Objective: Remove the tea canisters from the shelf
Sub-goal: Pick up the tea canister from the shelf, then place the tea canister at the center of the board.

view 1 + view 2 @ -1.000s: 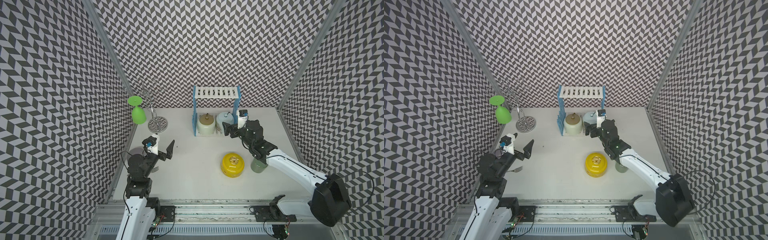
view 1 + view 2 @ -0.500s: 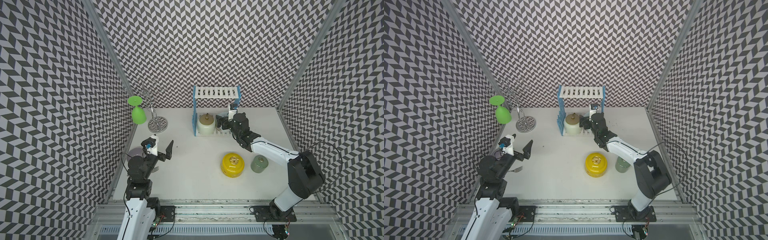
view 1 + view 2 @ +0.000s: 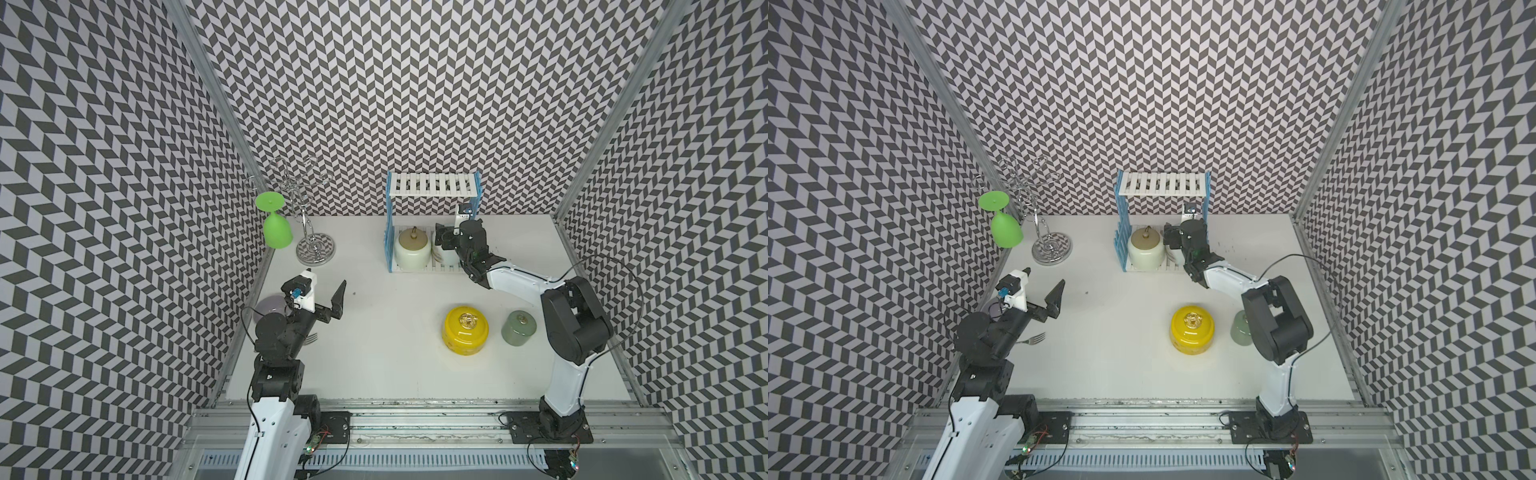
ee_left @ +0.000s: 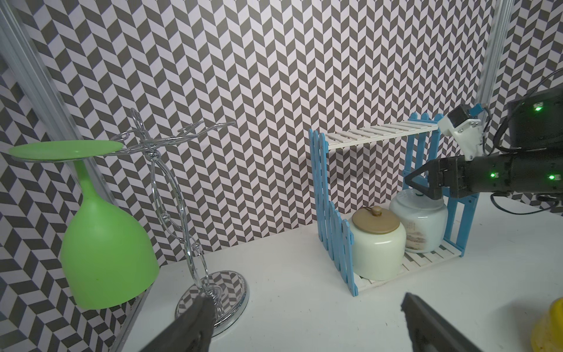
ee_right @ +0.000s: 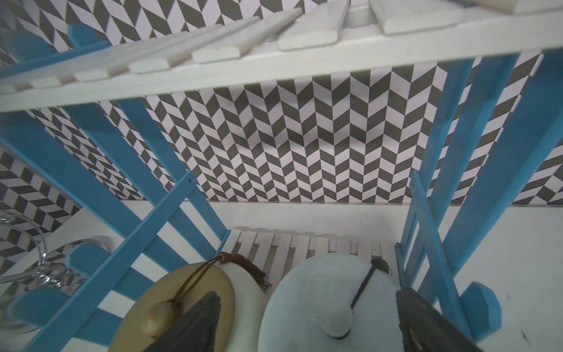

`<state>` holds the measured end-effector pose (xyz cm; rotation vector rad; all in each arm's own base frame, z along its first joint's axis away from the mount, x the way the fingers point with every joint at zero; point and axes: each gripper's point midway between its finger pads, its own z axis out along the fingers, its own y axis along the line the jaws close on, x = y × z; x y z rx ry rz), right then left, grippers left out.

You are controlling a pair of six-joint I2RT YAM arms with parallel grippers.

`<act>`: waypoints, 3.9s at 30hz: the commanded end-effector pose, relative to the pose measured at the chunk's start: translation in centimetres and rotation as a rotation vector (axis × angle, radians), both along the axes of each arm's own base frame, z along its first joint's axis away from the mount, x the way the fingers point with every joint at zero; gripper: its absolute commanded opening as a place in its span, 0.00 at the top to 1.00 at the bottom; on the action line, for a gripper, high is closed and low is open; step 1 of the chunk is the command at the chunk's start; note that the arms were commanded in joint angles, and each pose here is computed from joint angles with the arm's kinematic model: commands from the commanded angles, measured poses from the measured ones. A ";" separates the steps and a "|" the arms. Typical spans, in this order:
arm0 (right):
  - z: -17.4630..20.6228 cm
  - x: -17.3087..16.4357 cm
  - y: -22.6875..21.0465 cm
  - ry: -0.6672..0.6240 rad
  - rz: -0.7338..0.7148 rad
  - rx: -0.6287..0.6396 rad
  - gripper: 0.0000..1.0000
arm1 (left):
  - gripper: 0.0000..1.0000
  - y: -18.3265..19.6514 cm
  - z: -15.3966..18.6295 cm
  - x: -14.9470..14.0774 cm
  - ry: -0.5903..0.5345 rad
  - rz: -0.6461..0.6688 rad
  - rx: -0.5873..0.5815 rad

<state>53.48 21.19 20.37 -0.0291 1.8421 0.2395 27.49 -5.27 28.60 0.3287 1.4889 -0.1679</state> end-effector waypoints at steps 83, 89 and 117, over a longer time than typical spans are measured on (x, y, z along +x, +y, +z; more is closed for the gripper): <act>11.3 -1.4 3.5 -0.246 0.118 -0.021 1.00 | 0.00 0.9 0.8 -0.1 -0.069 0.056 0.046; 14.3 -3.9 3.2 -0.289 0.127 -0.003 1.00 | 0.00 1.0 0.8 -0.1 -0.069 0.061 0.047; 17.7 -19.9 8.9 -0.458 0.694 -0.009 1.00 | 0.00 1.3 2.6 0.1 -0.081 0.081 0.047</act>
